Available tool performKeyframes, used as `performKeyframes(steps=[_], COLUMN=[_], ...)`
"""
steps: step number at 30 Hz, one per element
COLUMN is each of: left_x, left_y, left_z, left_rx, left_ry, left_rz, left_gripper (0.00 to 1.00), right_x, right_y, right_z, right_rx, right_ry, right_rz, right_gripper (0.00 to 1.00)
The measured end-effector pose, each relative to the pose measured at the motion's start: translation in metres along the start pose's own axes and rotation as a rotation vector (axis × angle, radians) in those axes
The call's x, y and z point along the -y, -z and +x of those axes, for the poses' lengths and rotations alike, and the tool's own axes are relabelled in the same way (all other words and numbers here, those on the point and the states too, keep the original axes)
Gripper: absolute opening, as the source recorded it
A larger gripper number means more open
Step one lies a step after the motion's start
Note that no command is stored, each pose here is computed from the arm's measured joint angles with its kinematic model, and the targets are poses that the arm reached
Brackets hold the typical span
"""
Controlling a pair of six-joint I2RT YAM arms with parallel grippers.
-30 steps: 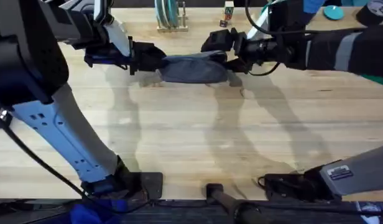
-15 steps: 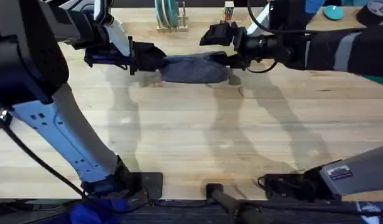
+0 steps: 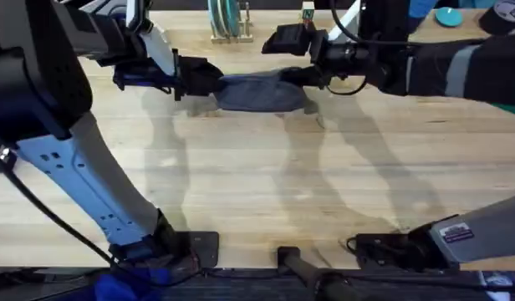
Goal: Unzip the bag, pick up the pens from the table one at a time and place them inside, then zip the bag closed.
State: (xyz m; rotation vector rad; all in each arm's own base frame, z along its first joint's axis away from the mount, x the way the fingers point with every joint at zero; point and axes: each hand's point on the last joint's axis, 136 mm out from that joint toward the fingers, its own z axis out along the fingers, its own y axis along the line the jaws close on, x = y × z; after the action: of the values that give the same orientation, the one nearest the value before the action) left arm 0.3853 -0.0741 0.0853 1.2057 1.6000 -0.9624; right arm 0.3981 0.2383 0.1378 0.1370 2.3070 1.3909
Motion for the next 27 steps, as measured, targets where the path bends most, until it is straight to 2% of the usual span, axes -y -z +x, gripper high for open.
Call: performKeyframes(steps=[27], left_x=[0.000], left_y=[0.000], left_z=[0.000], left_rx=[-0.002], left_ry=[-0.002], left_rz=[-0.001], left_gripper=[0.041], right_x=[-0.012], right_y=[0.001], right_z=[0.005], right_rx=[-0.037], right_ry=[-0.039], right_rz=[-0.061], right_gripper=[0.996])
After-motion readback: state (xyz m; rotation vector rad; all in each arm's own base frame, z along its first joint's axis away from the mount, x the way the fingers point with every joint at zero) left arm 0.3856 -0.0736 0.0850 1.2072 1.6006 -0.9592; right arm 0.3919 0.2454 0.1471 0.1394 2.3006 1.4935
